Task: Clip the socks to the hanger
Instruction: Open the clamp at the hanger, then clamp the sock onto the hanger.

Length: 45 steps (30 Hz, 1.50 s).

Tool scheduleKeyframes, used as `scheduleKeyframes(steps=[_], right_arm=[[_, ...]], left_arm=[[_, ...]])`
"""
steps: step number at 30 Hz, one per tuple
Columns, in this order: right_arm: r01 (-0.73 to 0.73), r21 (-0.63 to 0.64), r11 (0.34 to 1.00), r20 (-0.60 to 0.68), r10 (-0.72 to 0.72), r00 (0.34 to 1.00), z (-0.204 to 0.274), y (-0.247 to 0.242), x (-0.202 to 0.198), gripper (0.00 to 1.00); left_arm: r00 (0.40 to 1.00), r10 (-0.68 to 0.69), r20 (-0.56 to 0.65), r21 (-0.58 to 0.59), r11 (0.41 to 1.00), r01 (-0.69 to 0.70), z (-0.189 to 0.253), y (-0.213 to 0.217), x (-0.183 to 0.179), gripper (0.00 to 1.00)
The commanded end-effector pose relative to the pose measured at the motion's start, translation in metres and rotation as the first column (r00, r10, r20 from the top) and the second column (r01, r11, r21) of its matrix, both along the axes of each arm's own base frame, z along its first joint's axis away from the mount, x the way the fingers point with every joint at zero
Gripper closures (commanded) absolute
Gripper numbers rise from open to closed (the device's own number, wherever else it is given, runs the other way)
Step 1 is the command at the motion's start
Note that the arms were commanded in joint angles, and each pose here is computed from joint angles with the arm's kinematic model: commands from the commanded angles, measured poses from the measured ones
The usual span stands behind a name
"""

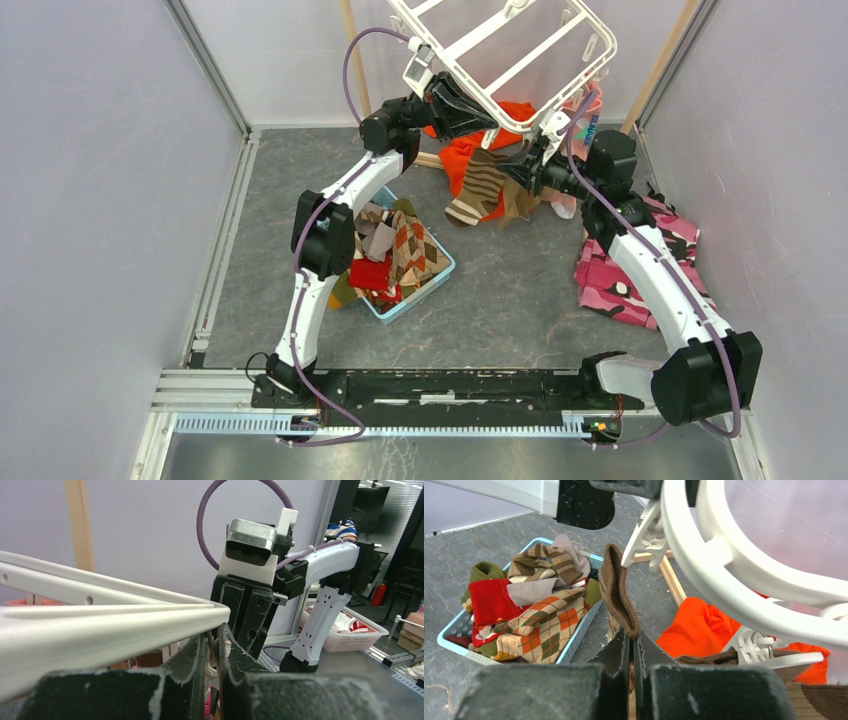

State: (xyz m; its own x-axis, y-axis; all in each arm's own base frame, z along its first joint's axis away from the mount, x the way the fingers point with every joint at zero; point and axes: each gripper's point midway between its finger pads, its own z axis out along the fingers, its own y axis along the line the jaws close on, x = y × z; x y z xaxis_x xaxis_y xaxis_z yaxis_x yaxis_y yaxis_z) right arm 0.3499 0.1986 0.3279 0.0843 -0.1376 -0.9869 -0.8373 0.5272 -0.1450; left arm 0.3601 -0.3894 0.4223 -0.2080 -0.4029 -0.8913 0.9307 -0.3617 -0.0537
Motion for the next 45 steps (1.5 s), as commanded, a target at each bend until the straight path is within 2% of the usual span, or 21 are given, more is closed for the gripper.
scheduleKeyframes(steps=[1,11,19,33,45], right_arm=[[0.077,0.062,0.995,0.018,-0.078,0.997,0.019,-0.002,0.005,1.0],[0.113,0.043,0.993,-0.034,-0.112,0.993,0.006,0.001,0.006,1.0],[0.173,0.108,0.979,-0.058,-0.168,0.984,0.016,0.0,0.007,1.0],[0.194,0.188,0.963,-0.068,-0.185,0.981,0.031,-0.001,-0.001,1.0],[0.181,0.187,0.966,-0.095,-0.165,0.982,0.027,0.002,-0.003,1.0]], left_arm=[[0.996,-0.009,0.09,-0.058,0.998,0.014,0.01,0.008,-0.012,0.89],[0.996,-0.007,0.091,-0.062,0.998,0.013,0.012,0.009,-0.013,0.89],[0.996,-0.009,0.093,-0.063,0.998,0.015,0.01,0.009,-0.013,0.89],[0.996,-0.012,0.093,-0.065,0.998,0.019,0.009,0.009,-0.013,0.89],[0.995,-0.01,0.099,-0.072,0.997,0.017,0.01,0.009,-0.014,0.9]])
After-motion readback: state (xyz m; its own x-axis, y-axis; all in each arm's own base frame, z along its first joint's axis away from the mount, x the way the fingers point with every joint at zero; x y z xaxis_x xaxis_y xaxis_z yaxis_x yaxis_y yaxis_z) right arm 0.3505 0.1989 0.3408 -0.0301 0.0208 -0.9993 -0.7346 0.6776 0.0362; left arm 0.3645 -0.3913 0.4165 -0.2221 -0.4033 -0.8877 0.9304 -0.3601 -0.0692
